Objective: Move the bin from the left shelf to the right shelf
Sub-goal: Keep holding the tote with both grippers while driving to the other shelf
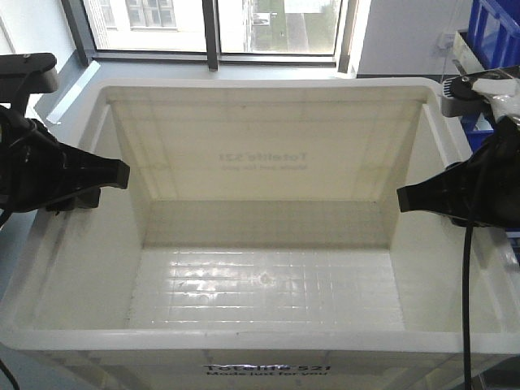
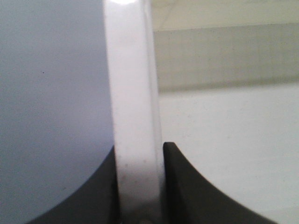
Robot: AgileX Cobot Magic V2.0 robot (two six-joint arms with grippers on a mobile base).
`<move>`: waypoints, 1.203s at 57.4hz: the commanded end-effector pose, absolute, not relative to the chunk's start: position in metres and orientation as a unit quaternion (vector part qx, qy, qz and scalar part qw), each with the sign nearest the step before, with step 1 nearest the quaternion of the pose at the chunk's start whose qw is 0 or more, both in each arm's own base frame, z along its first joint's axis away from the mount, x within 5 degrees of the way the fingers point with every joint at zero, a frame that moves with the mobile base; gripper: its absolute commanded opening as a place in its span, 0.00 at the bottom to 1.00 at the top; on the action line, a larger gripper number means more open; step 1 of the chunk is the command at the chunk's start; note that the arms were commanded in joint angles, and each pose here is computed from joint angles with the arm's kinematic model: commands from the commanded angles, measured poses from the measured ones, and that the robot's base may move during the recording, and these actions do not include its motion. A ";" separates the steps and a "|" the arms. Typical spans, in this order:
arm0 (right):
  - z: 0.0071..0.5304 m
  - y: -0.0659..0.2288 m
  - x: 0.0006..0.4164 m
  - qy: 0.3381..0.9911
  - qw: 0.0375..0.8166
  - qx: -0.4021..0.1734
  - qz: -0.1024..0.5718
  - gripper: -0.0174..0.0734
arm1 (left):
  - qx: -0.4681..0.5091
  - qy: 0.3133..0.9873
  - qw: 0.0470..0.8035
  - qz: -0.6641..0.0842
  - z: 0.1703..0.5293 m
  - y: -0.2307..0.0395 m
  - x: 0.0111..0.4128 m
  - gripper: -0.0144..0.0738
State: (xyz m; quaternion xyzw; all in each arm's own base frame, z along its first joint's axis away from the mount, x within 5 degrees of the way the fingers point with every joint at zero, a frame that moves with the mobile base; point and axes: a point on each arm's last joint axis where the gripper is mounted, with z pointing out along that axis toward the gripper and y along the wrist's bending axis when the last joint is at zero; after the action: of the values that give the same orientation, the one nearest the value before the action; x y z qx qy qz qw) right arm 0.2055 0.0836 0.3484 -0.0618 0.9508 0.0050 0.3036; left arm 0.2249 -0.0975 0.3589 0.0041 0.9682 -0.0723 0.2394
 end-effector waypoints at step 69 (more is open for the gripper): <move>0.374 0.084 0.208 0.920 0.383 -0.076 0.021 0.20 | 0.011 0.944 0.312 -0.110 0.383 -0.100 0.223 0.16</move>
State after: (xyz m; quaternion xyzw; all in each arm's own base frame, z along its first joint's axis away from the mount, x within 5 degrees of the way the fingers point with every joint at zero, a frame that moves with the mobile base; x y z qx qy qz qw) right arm 0.2055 0.0836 0.3484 -0.0618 0.9508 0.0050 0.3036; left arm 0.2248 -0.0975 0.3589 0.0040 0.9682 -0.0727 0.2392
